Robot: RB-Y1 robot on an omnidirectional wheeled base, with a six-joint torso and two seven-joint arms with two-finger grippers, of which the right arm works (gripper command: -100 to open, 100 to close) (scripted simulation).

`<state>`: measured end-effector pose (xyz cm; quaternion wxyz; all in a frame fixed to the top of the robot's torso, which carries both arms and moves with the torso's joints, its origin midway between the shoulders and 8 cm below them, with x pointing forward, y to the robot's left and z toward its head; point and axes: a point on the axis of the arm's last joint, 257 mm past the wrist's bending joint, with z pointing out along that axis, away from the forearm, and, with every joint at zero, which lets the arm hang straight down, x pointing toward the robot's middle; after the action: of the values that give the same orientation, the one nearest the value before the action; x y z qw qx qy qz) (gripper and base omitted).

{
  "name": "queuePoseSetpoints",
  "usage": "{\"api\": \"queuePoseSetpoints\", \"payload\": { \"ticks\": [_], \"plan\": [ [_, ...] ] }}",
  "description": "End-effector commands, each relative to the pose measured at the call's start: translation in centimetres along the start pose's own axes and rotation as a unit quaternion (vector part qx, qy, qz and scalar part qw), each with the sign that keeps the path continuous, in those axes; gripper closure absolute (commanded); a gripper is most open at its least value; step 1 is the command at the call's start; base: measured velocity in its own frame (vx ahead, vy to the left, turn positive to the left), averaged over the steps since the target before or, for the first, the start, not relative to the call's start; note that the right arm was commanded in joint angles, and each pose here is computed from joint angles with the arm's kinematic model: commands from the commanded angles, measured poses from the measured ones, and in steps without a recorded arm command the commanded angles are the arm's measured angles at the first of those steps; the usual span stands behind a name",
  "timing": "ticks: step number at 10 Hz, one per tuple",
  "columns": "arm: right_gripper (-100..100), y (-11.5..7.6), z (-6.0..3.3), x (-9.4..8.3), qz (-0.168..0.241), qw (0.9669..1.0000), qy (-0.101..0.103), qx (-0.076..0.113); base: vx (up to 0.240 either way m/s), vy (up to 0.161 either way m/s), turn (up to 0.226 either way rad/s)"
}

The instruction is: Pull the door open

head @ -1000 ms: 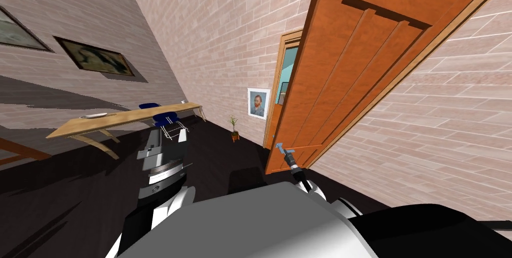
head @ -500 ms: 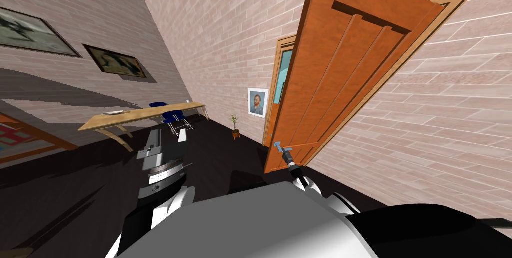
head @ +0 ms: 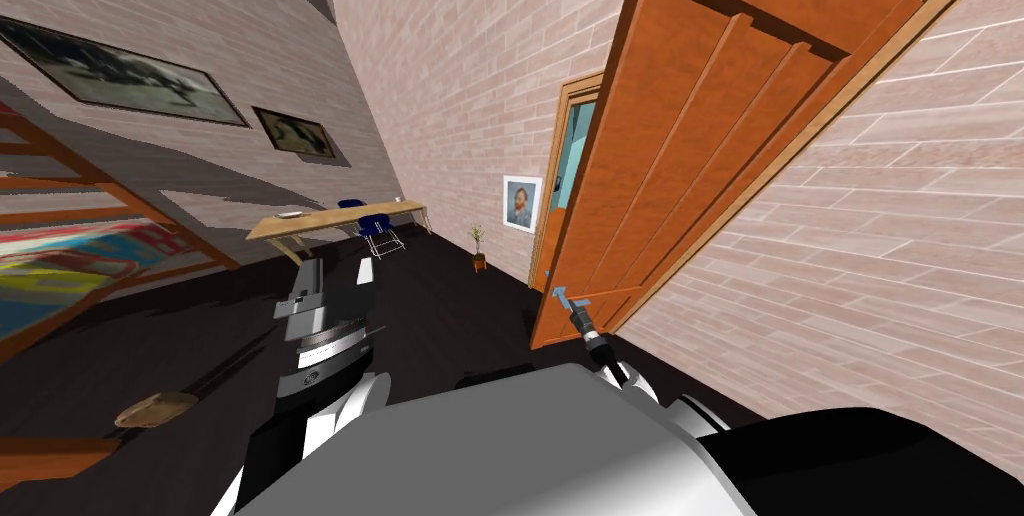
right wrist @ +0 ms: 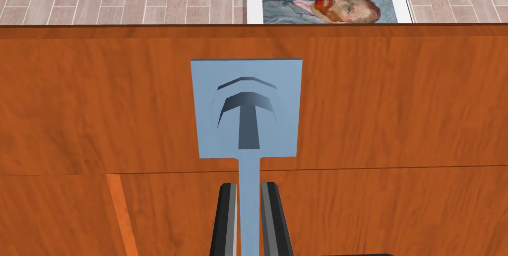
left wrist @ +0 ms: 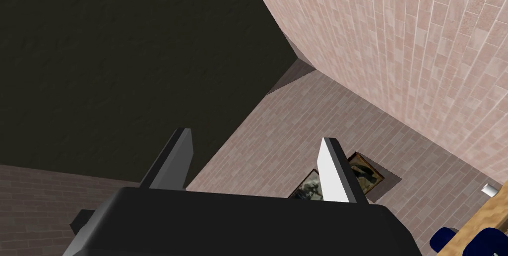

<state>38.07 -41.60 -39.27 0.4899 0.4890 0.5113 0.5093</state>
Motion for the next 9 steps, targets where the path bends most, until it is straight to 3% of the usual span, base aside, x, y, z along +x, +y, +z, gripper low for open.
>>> {"api": "queuePoseSetpoints", "payload": {
  "ticks": [1,6,7,9],
  "plan": [
    [100,-0.2,-0.5,0.0,0.001,1.0,0.003,0.0,-0.089,-0.011,0.038],
    [100,0.0,-3.05,-1.0,0.001,0.9999,0.016,-0.001,-0.142,-0.064,0.149],
    [100,0.1,-2.66,-0.8,0.001,0.9999,0.014,-0.001,-0.072,-0.025,0.029],
    [100,-0.1,-4.08,-1.1,0.002,0.9999,0.016,0.0,-0.157,-0.078,0.192]
  ]
}}
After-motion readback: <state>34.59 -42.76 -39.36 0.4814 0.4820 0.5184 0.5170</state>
